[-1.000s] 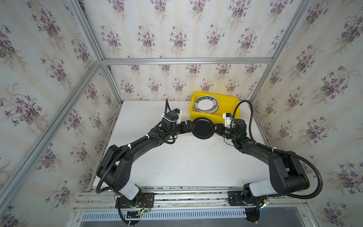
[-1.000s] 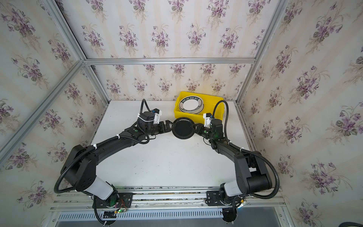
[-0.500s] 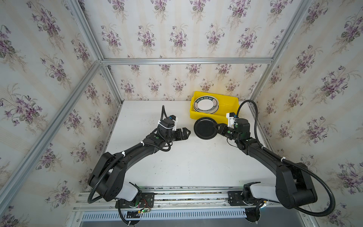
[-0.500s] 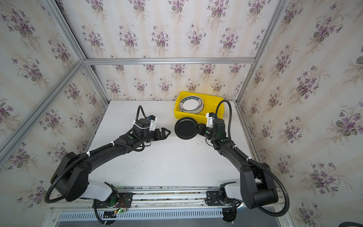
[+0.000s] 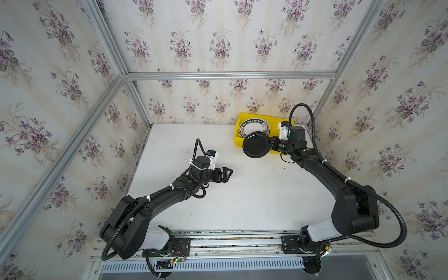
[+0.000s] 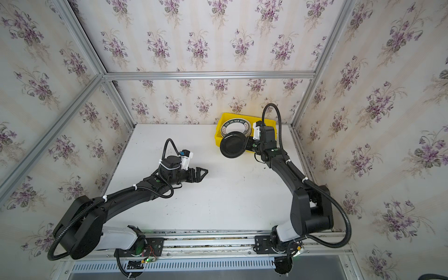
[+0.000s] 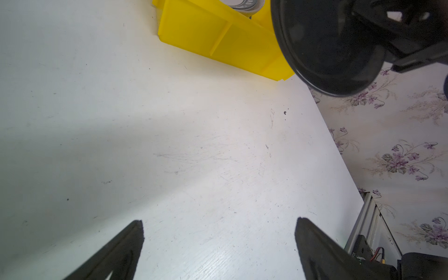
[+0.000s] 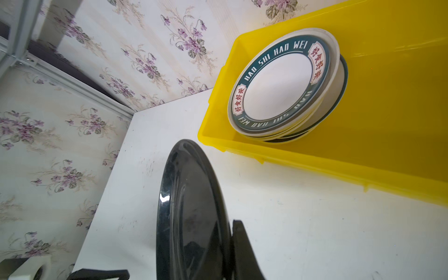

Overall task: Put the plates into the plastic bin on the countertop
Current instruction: 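Carry the black plate with right gripper into the bin while left gripper releases, then lower the black plate onto the stack and open right gripper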

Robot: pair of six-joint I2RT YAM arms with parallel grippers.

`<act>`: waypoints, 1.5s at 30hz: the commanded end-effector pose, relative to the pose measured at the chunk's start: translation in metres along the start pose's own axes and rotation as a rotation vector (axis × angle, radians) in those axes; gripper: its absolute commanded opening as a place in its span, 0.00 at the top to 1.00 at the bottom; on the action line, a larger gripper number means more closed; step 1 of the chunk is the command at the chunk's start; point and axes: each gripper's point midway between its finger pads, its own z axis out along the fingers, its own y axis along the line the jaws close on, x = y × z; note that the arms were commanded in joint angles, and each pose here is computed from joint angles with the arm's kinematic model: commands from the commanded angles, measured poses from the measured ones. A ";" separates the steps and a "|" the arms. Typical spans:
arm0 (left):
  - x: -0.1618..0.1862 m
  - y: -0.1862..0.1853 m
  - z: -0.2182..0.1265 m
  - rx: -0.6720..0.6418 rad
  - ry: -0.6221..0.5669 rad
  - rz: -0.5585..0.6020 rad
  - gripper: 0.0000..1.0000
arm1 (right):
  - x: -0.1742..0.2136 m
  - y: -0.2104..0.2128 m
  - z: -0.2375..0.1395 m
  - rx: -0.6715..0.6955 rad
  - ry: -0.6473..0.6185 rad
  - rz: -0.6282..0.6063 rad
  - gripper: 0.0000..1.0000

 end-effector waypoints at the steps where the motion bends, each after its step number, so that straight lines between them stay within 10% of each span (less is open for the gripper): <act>1: -0.010 -0.007 -0.001 0.029 -0.043 0.031 0.00 | -0.016 -0.015 0.017 0.069 -0.010 0.005 1.00; 34: -0.005 0.018 0.009 -0.006 0.005 -0.046 0.00 | -0.073 -0.085 0.130 0.355 -0.082 0.102 1.00; 41: -0.004 0.020 0.010 -0.001 0.012 -0.059 0.00 | -0.079 -0.077 0.127 0.334 -0.083 0.073 0.30; 45: -0.005 0.019 0.009 0.008 0.009 -0.058 0.00 | -0.085 -0.069 0.115 0.333 -0.084 0.034 0.23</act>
